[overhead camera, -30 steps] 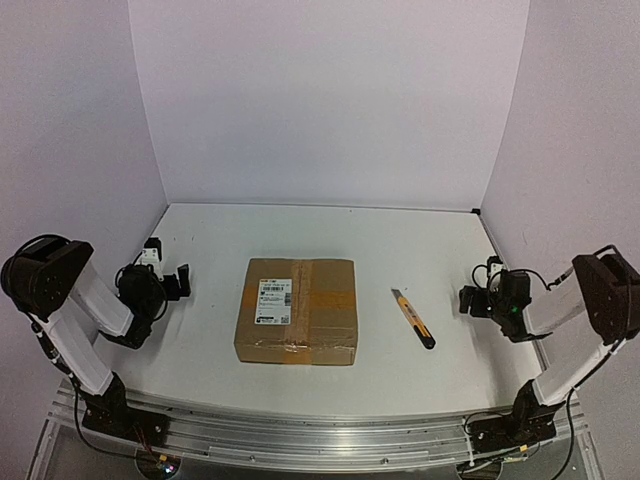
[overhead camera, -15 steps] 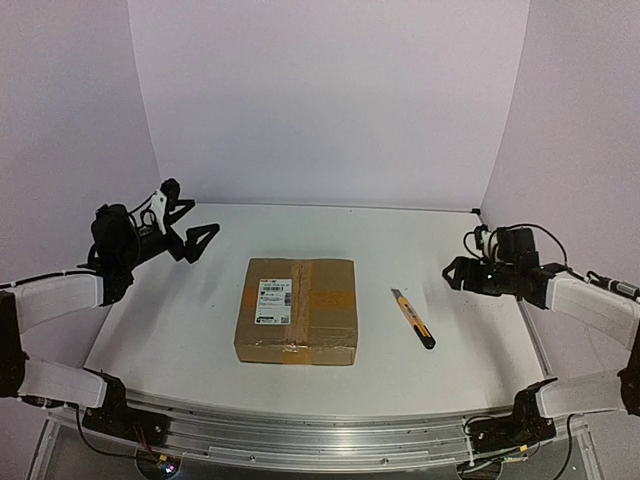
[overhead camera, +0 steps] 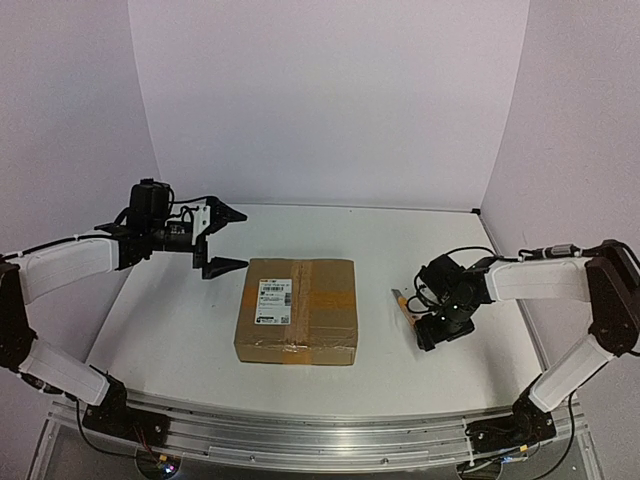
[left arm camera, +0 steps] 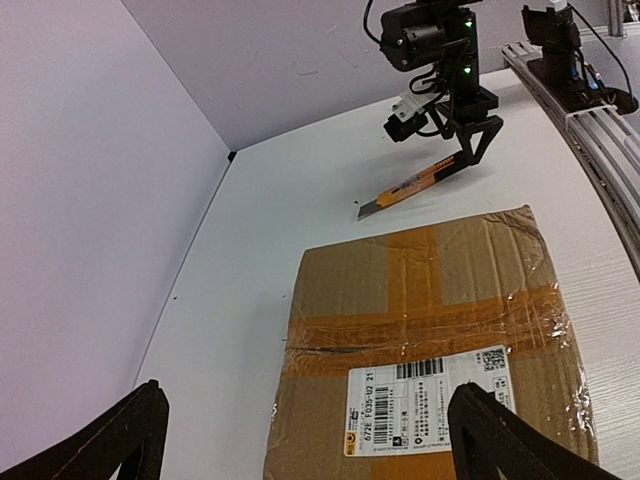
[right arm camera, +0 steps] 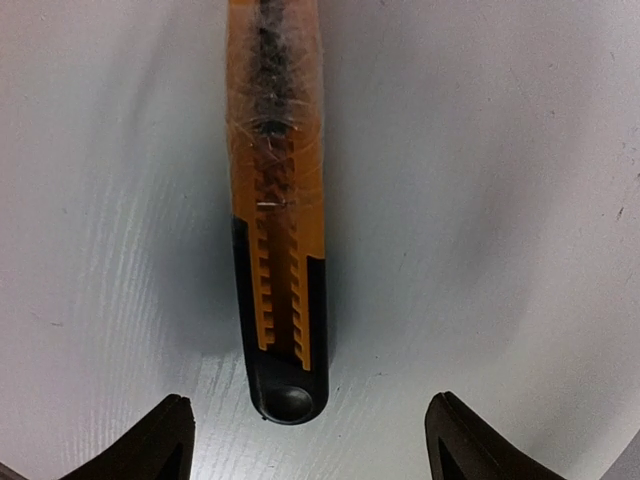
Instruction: Unpack the express box
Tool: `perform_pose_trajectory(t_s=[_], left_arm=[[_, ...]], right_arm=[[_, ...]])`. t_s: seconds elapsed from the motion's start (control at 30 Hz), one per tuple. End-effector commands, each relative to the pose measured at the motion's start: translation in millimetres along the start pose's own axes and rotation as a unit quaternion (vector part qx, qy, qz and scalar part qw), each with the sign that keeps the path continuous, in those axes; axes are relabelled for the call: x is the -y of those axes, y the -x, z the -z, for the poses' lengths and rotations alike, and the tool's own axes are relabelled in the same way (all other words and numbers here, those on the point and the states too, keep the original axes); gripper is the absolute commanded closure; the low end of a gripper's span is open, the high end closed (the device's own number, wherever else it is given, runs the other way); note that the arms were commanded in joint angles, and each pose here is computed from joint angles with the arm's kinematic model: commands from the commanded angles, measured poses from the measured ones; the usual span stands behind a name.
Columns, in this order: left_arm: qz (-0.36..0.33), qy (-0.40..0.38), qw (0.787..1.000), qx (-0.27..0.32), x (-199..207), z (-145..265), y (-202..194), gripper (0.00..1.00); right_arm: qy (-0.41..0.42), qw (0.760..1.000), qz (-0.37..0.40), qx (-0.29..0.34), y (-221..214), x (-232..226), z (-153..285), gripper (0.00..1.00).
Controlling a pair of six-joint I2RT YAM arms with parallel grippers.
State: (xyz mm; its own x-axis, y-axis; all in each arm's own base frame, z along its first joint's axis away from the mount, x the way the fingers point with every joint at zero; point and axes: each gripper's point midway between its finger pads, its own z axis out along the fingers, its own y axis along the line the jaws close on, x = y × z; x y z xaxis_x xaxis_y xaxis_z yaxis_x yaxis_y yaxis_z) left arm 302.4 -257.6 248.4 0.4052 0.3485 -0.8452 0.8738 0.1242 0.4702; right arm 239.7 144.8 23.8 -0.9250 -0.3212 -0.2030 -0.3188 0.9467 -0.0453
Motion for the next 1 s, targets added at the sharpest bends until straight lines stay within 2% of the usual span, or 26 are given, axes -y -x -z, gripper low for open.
perform_pose_trajectory(t_s=[0.0, 0.1, 0.3, 0.4, 0.5, 0.57, 0.73, 0.83, 0.97], left_arm=[[-0.044, -0.037, 0.998, 0.018, 5.5, -0.4, 15.6, 0.00], [-0.055, -0.042, 0.997, 0.019, 6.6, -0.2, 18.8, 0.00], [-0.051, -0.047, 0.997, 0.018, 8.6, -0.2, 20.1, 0.01], [0.016, -0.040, 0.999, 0.026, 1.8, -0.1, 29.3, 0.01], [0.151, -0.033, 0.987, 0.041, -8.6, -0.3, 42.3, 0.05], [0.253, -0.019, 0.966, 0.052, -19.5, -1.6, 49.9, 0.11], [0.472, 0.016, 0.879, 0.062, -43.5, -14.7, 58.4, 0.30], [0.524, 0.026, 0.848, 0.078, -55.1, -28.9, 73.7, 0.33], [0.529, 0.022, 0.840, 0.119, -62.3, -44.6, 106.2, 0.23]], right_arm=[[-0.011, 1.000, 0.011, -0.001, 10.4, -0.5, -9.3, 0.26], [-0.009, 1.000, 0.018, 0.005, 12.4, -2.1, -18.6, 0.35], [0.009, 0.999, 0.039, 0.008, 23.8, -11.7, -22.2, 0.67], [0.020, 0.999, 0.046, 0.012, 27.7, -16.1, -19.9, 0.85], [0.011, 0.998, 0.042, 0.040, 41.7, -13.4, -5.9, 1.00], [0.007, 0.996, 0.032, 0.086, 63.8, -13.8, 18.0, 1.00], [0.010, 0.969, 0.040, 0.242, 132.2, -45.8, 109.1, 1.00], [0.028, 0.943, 0.062, 0.325, 160.8, -86.9, 155.5, 1.00], [0.044, 0.917, 0.074, 0.388, 188.8, -131.3, 200.3, 1.00]])
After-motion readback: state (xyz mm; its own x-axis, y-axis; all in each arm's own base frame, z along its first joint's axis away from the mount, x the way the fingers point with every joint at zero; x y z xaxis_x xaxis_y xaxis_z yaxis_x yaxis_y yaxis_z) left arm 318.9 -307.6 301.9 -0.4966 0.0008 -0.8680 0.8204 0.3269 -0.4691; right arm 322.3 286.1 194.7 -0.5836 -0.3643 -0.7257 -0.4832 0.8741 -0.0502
